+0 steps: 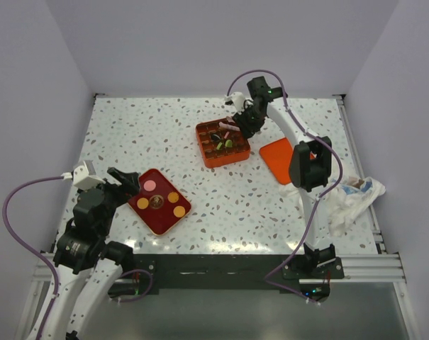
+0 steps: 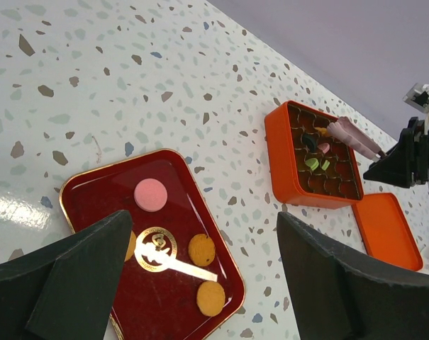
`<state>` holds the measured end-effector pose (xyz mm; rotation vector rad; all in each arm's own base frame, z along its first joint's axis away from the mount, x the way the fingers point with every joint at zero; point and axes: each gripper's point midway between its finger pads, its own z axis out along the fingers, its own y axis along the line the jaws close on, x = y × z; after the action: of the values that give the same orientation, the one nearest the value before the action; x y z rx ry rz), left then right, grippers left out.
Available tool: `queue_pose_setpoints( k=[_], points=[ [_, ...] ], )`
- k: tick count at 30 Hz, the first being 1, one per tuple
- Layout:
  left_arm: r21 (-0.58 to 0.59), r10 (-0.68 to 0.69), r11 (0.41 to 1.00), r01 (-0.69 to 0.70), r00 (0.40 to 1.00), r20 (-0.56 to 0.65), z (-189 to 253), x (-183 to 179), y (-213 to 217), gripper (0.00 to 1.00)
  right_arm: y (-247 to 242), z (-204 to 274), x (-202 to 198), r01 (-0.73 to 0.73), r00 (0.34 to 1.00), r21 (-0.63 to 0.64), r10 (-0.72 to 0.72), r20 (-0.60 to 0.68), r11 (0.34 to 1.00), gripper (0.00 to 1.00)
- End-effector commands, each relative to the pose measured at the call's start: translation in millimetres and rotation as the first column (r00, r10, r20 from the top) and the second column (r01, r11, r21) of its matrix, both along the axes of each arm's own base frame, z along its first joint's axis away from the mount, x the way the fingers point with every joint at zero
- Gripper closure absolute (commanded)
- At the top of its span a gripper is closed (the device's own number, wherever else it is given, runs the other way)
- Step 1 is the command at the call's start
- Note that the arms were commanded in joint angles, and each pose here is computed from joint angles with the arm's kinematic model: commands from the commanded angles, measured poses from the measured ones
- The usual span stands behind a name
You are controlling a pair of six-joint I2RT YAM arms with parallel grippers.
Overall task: Pack the cookies
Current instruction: Place the fake cookies in the packing box.
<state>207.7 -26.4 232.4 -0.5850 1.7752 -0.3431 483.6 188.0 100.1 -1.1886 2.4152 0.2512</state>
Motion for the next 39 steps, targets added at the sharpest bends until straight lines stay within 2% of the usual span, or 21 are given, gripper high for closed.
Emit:
queue_pose_setpoints(
  k=[1, 14, 24, 39],
  points=[
    [-0.014, -0.005, 1.0, 0.006, 0.999, 0.039, 10, 4, -2, 0.11, 5, 22, -5, 0.024, 1.0, 0.048, -0.025, 0.018, 0.999, 0.6],
    [-0.019, -0.007, 1.0, 0.008, 0.999, 0.038, 10, 3, -3, 0.11, 4, 13, -9, 0.054, 0.998, 0.045, -0.053, -0.016, 0.997, 0.61],
    [-0.019, -0.008, 1.0, 0.009, 0.999, 0.038, 11, 4, -3, 0.11, 11, 15, -7, 0.043, 0.999, 0.076, -0.042, -0.022, 0.996, 0.71],
    [-0.016, -0.013, 1.0, 0.014, 0.999, 0.041, 15, 5, -4, 0.12, 17, 25, 1, -0.028, 0.999, 0.096, 0.026, 0.019, 0.995, 0.75]
  ],
)
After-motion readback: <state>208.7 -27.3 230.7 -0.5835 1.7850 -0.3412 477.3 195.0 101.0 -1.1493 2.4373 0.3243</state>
